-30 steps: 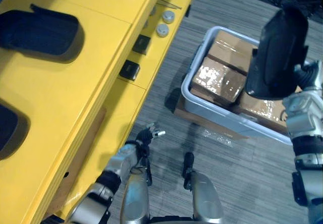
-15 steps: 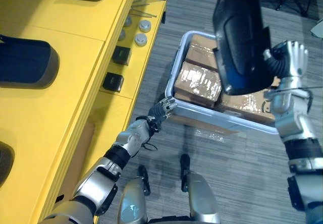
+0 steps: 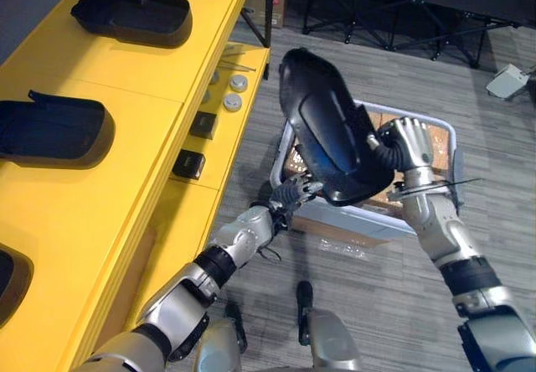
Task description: Walk over and take plastic housings, then place them on the shelf
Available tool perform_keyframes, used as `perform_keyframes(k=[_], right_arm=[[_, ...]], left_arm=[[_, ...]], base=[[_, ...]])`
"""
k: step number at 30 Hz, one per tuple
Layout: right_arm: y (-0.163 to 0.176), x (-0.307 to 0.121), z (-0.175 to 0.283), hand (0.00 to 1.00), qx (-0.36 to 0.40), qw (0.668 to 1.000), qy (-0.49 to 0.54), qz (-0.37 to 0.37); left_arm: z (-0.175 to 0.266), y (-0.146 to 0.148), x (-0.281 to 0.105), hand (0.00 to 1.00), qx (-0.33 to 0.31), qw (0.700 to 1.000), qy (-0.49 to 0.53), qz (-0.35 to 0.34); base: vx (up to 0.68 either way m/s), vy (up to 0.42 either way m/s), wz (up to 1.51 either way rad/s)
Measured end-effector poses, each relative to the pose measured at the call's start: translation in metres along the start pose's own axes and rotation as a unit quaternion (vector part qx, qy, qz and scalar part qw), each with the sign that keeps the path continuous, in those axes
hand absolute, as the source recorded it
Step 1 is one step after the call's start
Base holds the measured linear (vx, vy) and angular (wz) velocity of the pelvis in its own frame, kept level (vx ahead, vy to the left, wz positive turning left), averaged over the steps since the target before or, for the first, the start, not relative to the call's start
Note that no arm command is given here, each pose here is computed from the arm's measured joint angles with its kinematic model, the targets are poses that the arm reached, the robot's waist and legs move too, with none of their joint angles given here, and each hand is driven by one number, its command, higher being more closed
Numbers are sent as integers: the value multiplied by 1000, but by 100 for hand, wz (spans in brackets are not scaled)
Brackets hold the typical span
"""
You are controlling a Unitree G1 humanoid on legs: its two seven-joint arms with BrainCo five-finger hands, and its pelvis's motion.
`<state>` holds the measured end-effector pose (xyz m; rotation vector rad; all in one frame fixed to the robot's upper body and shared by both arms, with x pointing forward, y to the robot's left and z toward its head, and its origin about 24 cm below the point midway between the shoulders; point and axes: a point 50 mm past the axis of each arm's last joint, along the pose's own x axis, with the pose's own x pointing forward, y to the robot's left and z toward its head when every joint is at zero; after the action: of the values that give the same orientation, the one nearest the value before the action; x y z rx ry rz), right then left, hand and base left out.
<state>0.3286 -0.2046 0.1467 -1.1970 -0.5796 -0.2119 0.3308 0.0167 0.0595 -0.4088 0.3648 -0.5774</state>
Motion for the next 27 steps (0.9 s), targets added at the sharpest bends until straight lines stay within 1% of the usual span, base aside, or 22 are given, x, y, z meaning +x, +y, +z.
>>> perform_keyframes(k=[5,10,11,13,14,15,16,19,22,27], right_arm=[[17,-4,17,100,23,999,-24,26],[25,-5,25,100,39,998,-26,32],[28,-5,28,100,44,998,-23,35],[32,-6,31,100,50,998,-21,38],[38,-9,36,100,60,997,-14,42],[39,-10,37,100,62,997,-12,43],[43,-14,38,100,69,996,-4,46],[52,-25,40,100,93,994,14,51],[60,-36,40,100,114,992,34,50],[70,-47,53,100,141,988,39,40]], left_arm=[[0,-1,1,0,1,1000,-5,2],[-4,3,1,0,7,999,-13,40],[-1,5,0,100,-4,998,-31,59],[3,7,0,100,-20,996,-50,74],[8,11,-2,100,-54,989,-85,104],[9,12,-3,100,-60,988,-91,107],[13,13,-3,100,-81,983,-114,122],[19,21,-7,100,-108,971,-147,155],[26,25,-10,100,-134,959,-180,173],[21,33,-14,100,-162,950,-176,202]], base=[[-9,37,0],[-22,34,0],[-39,24,-1],[-29,2,3],[-23,-10,4],[-20,-16,6],[-6,-13,5],[-3,-4,1],[-30,-1,0],[-20,-2,2]])
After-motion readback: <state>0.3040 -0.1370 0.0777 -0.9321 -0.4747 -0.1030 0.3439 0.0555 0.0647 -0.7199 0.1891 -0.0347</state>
